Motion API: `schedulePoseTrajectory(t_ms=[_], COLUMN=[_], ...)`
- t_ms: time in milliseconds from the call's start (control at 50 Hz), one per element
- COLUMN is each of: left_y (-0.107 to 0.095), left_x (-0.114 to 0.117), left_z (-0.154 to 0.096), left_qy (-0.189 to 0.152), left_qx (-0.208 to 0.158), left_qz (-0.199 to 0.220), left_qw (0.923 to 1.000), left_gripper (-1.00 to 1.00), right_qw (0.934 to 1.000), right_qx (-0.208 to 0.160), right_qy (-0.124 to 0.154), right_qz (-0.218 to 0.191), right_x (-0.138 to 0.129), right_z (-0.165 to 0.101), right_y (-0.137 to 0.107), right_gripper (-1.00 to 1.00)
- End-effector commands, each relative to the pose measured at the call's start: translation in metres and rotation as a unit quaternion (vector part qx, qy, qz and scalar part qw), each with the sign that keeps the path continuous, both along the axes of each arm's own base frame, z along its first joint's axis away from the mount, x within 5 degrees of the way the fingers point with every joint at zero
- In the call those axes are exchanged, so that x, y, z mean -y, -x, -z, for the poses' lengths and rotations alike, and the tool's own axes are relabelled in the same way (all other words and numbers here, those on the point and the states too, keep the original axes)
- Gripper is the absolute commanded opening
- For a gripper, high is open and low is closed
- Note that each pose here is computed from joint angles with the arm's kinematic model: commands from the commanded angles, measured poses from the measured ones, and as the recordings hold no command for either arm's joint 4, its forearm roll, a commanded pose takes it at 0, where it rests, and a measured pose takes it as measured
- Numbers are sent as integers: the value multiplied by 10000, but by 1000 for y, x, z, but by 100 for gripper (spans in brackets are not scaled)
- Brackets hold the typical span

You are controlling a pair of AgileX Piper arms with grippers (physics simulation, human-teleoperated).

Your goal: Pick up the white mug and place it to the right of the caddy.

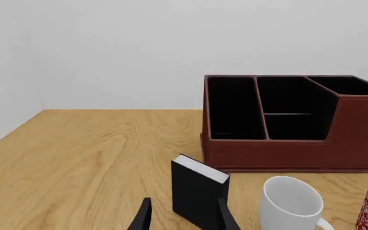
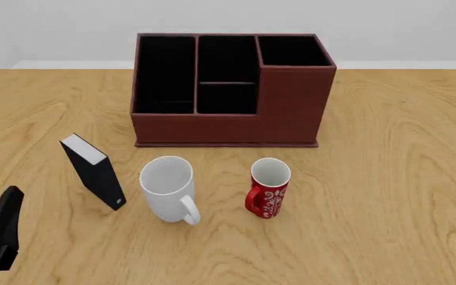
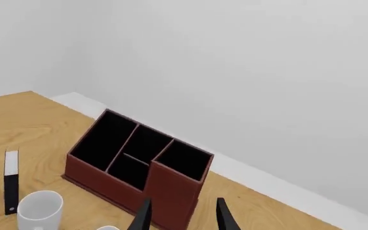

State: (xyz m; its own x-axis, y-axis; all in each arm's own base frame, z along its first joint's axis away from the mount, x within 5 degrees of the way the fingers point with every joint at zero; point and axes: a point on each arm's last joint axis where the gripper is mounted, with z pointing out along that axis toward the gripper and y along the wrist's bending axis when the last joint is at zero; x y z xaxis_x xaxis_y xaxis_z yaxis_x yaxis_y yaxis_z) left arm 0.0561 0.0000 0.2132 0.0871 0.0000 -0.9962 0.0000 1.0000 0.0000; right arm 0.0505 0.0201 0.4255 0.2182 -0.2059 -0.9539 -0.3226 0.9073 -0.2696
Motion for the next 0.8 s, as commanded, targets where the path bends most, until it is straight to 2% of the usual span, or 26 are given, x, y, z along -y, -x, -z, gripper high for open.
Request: schedulePoseTrajectory(t_ms=[20, 140, 220, 320, 380, 440, 600, 640, 660, 740, 800], left_y=[0, 0, 0, 0, 0, 0, 0, 0, 0, 0, 0], left_x=[0, 0, 0, 0, 0, 0, 0, 0, 0, 0, 0], left_z=[0, 0, 0, 0, 0, 0, 0, 0, 0, 0, 0], left_qy=[0, 0, 0, 0, 0, 0, 0, 0, 0, 0, 0], left_qx=[0, 0, 0, 0, 0, 0, 0, 0, 0, 0, 0], left_qz=[0, 0, 0, 0, 0, 0, 0, 0, 0, 0, 0], left_qw=[10000, 10000, 10000, 10000, 10000, 10000, 10000, 10000, 10000, 10000, 10000], left_gripper=[100, 100, 100, 100, 100, 100, 100, 100, 100, 100, 100], right_qw=[9988, 9960, 9948, 9876, 9868, 9815, 9734, 9682, 9691, 9629, 9626], right_qx=[-206, -545, -659, -1139, -1196, -1493, -1816, -2006, -1983, -2179, -2181], right_qy=[355, 591, 641, 875, 906, 976, 1101, 1173, 1136, 1205, 1254], right_qz=[-251, -391, -442, -632, -608, -691, -861, -926, -929, -1045, -1003], right_x=[-15, -28, -33, -52, -53, -63, -78, -85, -85, -95, -94], right_z=[-26, -24, -25, -14, -12, -4, -1, 4, 3, 5, 5], right_y=[-24, -46, -54, -79, -83, -96, -109, -115, -114, -121, -122], right_gripper=[100, 100, 100, 100, 100, 100, 100, 100, 100, 100, 100])
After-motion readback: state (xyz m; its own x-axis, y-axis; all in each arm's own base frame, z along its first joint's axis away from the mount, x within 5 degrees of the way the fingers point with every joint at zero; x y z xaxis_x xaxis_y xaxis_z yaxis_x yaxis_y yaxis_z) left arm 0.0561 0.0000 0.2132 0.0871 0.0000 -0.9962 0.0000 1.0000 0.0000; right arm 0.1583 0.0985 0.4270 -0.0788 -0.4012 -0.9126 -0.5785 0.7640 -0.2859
